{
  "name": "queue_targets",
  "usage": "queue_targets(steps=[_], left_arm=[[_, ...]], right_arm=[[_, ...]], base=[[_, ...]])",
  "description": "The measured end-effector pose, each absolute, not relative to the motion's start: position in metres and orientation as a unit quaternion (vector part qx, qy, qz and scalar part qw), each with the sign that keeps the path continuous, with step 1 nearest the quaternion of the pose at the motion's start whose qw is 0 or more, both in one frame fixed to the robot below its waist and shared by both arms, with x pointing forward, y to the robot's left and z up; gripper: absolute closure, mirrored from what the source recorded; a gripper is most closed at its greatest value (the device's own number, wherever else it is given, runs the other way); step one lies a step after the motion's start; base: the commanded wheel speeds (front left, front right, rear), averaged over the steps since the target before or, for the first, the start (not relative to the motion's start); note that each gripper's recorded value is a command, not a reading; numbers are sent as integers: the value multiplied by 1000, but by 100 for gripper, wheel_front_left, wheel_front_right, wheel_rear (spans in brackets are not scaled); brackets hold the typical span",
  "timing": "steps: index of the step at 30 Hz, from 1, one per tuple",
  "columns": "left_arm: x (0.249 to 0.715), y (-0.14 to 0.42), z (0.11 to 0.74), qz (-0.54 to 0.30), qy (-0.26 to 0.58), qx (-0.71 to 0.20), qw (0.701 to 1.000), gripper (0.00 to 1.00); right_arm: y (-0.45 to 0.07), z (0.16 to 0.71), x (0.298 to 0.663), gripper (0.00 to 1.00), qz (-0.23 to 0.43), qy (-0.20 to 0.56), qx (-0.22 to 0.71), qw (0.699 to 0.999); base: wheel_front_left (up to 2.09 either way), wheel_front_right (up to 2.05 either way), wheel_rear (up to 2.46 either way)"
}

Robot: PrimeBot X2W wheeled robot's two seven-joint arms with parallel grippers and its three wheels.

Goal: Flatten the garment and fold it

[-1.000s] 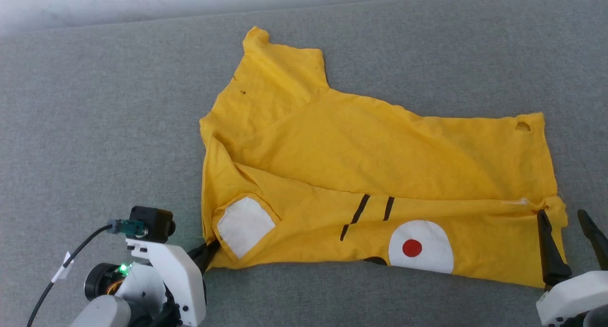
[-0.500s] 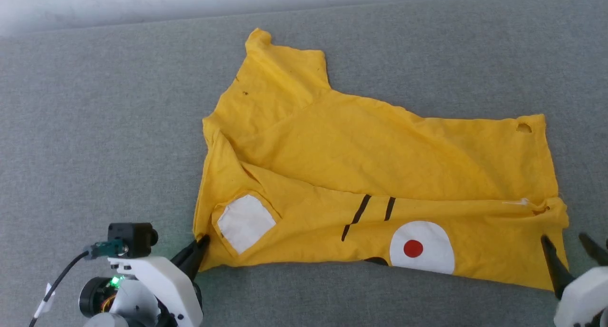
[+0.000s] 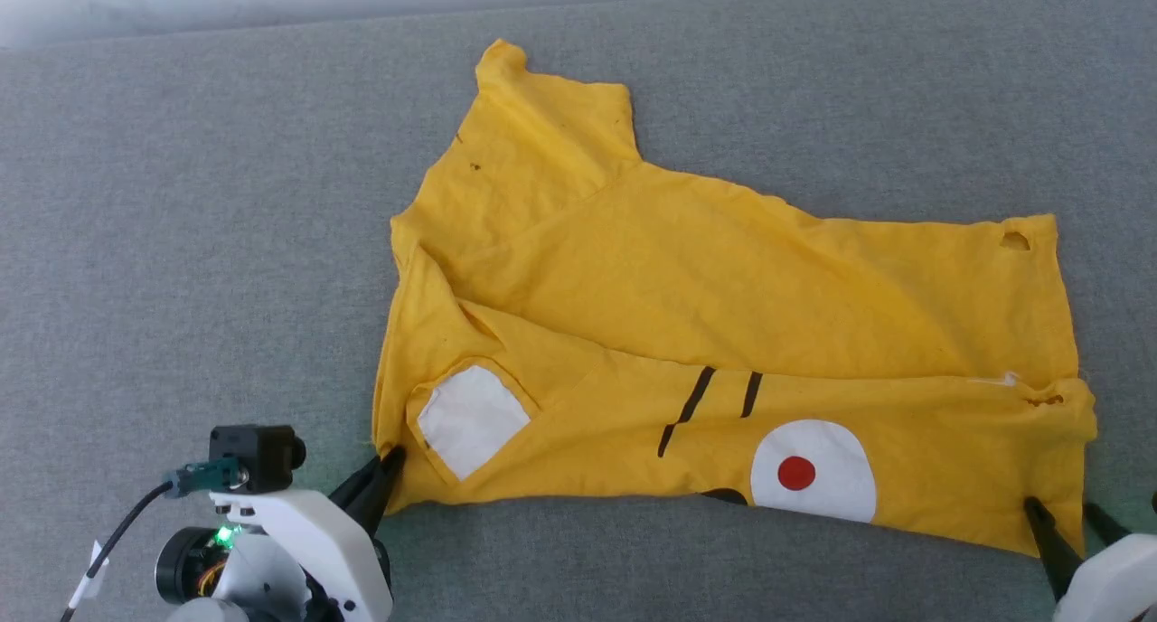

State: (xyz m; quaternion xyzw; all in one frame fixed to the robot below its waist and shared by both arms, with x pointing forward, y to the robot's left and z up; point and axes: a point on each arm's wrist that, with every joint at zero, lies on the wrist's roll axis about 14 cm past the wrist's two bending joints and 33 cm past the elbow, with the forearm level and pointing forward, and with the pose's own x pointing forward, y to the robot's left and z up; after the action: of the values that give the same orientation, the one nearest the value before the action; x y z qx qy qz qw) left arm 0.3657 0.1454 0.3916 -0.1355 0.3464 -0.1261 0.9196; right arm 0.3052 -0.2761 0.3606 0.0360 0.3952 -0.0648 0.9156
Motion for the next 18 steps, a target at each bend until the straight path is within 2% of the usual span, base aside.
queue_targets(steps=[1, 10, 18], left_arm=[[366, 146, 391, -126, 347, -136, 920, 100], [371, 145, 395, -126, 339, -137, 922, 100], [361, 160, 414, -88, 334, -171, 923, 100]], right_arm=[[-275, 359, 306, 100, -68, 396, 50, 914], [-270, 364, 318, 100, -60, 383, 60, 920], [-271, 405, 336, 100, -45, 336, 38, 940]], base=[[0, 0, 0], [0, 0, 0], [0, 0, 0]])
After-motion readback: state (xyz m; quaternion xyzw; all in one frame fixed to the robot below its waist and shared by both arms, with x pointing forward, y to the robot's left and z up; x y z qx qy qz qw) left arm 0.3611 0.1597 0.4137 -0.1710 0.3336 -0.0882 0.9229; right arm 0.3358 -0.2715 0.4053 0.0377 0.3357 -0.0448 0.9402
